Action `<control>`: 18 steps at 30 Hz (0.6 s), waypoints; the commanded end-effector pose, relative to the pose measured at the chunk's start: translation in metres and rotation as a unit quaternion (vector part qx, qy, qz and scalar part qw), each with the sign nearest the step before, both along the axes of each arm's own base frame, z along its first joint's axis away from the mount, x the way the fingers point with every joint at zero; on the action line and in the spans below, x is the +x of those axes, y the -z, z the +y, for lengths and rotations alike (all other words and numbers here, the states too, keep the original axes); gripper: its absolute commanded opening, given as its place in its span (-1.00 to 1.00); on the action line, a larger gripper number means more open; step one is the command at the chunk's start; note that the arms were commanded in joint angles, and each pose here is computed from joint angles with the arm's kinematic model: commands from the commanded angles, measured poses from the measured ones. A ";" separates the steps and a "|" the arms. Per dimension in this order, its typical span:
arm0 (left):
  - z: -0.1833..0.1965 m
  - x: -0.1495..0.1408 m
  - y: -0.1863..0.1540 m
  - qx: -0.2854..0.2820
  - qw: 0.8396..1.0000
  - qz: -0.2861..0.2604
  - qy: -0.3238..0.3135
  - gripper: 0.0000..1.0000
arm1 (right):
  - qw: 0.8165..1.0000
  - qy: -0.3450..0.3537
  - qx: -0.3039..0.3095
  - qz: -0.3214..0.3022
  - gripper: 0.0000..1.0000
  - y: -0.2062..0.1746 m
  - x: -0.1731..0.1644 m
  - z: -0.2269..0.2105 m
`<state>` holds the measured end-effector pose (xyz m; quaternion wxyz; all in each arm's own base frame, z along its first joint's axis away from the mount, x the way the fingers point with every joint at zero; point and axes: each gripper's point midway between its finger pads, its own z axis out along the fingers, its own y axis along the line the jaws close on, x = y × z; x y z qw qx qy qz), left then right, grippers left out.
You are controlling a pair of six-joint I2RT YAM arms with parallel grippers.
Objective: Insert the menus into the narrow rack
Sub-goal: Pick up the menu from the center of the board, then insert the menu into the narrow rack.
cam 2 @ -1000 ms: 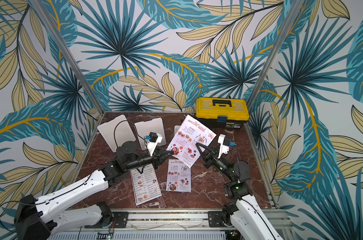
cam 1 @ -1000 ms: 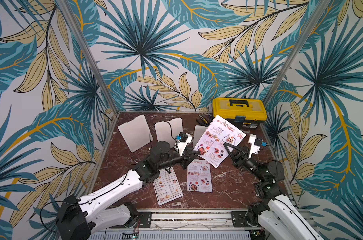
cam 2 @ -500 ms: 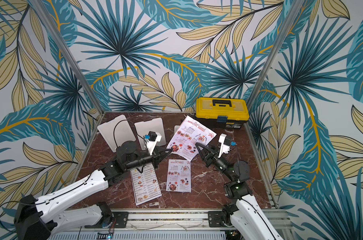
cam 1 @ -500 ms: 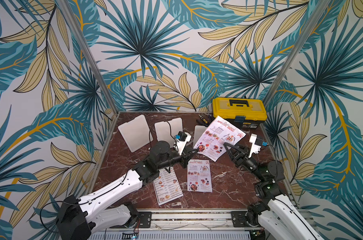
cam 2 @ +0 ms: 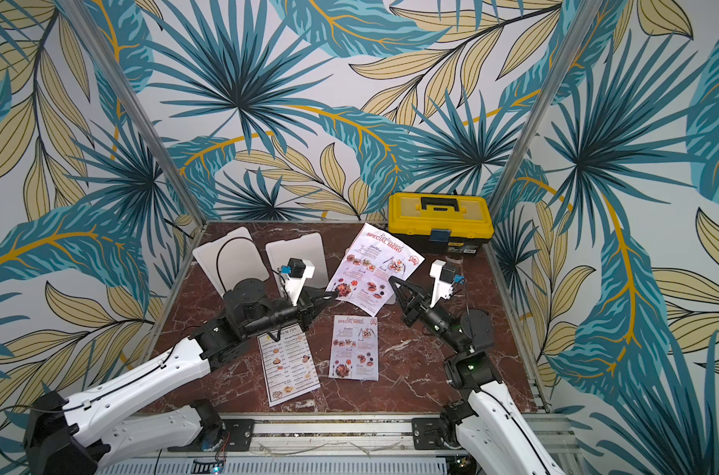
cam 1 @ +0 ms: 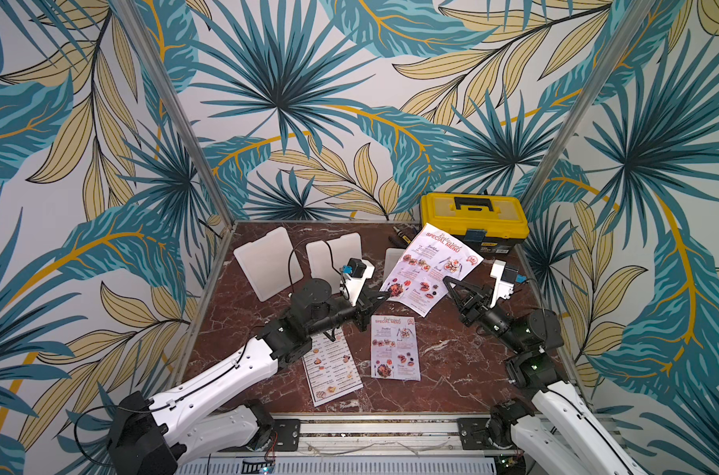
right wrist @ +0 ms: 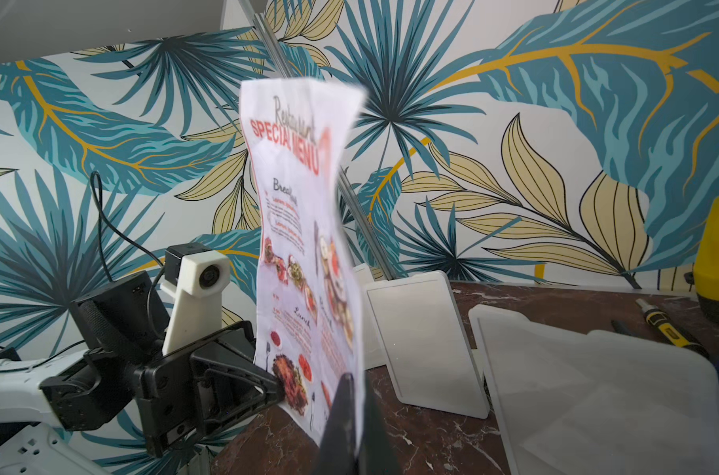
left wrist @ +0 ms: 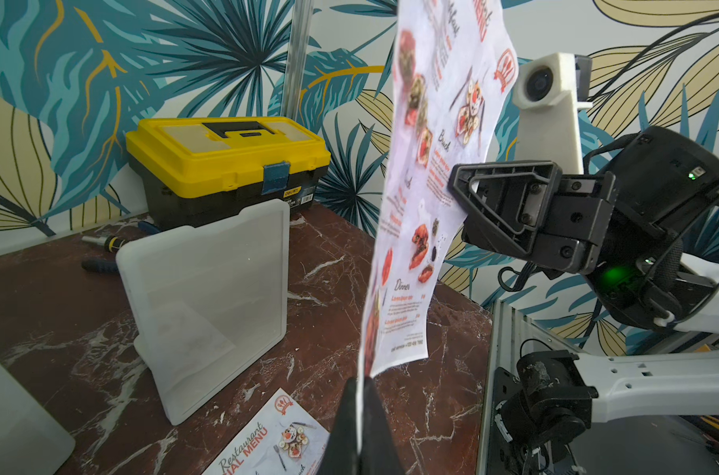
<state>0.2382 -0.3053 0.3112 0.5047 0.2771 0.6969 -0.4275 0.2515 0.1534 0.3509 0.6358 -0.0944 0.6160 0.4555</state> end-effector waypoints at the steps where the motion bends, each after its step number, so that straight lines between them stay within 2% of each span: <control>1: 0.008 0.020 -0.008 -0.004 0.999 -0.014 -0.050 -1.00 | 1.000 0.015 -0.011 -0.010 -1.00 -0.010 0.005 -0.002; 4: -0.001 0.018 -0.005 0.028 0.998 -0.058 -0.019 -1.00 | 0.998 0.067 -0.017 0.004 -1.00 -0.007 0.022 -0.014; 7: 0.002 0.034 -0.009 0.026 0.997 -0.052 -0.051 -1.00 | 0.992 0.120 -0.030 0.011 -1.00 -0.003 0.036 -0.027; 9: 0.004 0.045 -0.012 0.024 0.997 -0.049 -0.058 -1.00 | 0.992 0.113 -0.051 -0.013 -1.00 -0.003 0.037 -0.022; 11: 0.005 0.052 -0.013 0.023 0.997 -0.045 -0.052 -1.00 | 0.991 0.115 -0.065 -0.031 -0.92 -0.001 0.039 -0.021; 13: 0.003 0.058 -0.016 0.019 0.998 -0.043 -0.038 -1.00 | 0.989 0.131 -0.065 -0.026 -0.93 0.000 0.045 -0.025; 14: 0.003 0.062 -0.017 0.018 0.998 -0.042 -0.031 -1.00 | 0.989 0.134 -0.066 -0.026 -1.00 0.000 0.048 -0.025; 18: 0.004 0.078 -0.023 0.008 0.999 -0.033 -0.016 -1.00 | 0.990 0.120 -0.071 -0.033 -1.00 -0.008 0.060 -0.016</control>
